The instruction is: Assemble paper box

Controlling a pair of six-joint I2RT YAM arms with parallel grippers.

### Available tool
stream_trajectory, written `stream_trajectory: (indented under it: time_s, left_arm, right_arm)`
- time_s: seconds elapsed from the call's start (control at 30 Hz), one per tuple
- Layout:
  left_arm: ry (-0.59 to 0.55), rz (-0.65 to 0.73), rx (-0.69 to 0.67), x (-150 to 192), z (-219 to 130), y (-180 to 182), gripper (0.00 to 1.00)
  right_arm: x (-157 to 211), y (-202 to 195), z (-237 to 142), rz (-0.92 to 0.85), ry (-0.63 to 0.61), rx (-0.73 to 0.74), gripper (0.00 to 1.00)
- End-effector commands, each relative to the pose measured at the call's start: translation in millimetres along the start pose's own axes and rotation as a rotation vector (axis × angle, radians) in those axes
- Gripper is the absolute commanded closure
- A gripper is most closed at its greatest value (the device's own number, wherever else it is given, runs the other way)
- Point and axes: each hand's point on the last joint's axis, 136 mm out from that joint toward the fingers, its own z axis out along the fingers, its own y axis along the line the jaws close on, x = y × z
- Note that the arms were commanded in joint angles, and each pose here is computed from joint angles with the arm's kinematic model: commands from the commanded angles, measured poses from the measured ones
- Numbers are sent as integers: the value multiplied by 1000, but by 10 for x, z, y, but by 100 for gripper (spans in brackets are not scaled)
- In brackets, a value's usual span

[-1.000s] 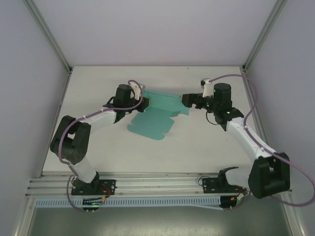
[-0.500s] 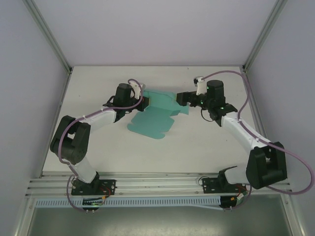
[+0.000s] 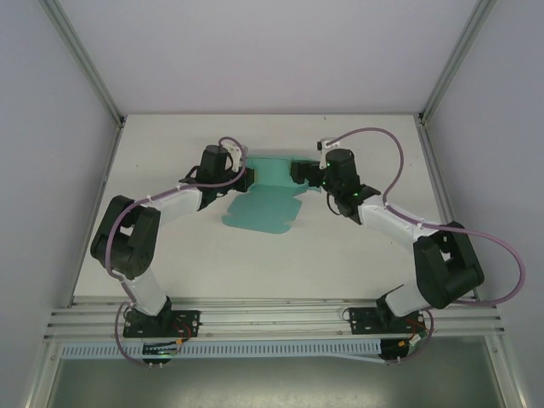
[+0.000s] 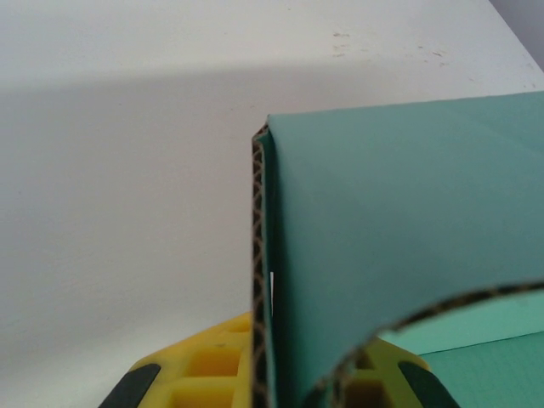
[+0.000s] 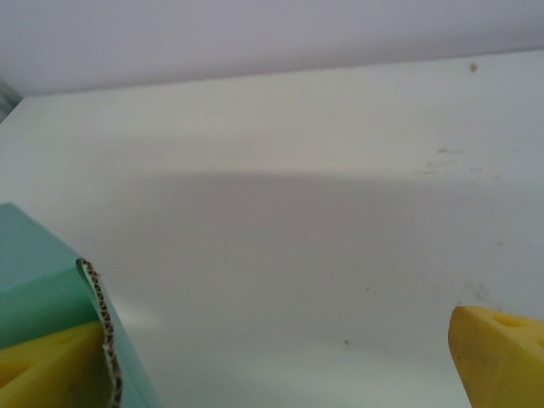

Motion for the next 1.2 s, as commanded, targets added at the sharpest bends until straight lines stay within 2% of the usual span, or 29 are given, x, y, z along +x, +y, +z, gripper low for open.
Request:
stream_trajectory:
  time_s: [0.0,0.23,0.33,0.47,0.63,1.0,1.17]
  left_arm:
    - [-22,9,19,-121,-9,-131,100]
    - [-41,-17,-45,-157,-26,-25,100]
    - [-38,-12,-44,-150,-18,-23,100]
    - [-24,-7,-49,-110,-11,-9,100]
    - [-25,13,-33,-124,-23,-45,100]
    - [-7,46,35,-87,-12,-160,100]
    - [-9,55,45,-98,-24,-180,100]
  right_arm:
    - [-273,-128,-153,55,-143,110,1]
    - [46,-243,-649,-53,10,131,1]
    - [246,-236,-831,-90,76,90,1]
    - [509,-239,-924,-81,165,62,1]
    - [673,-232,-805,-66,194,43,1]
    - [158,-127,-278,-161,75,66,1]
    - [170,-51,-81,-189,93,40,1]
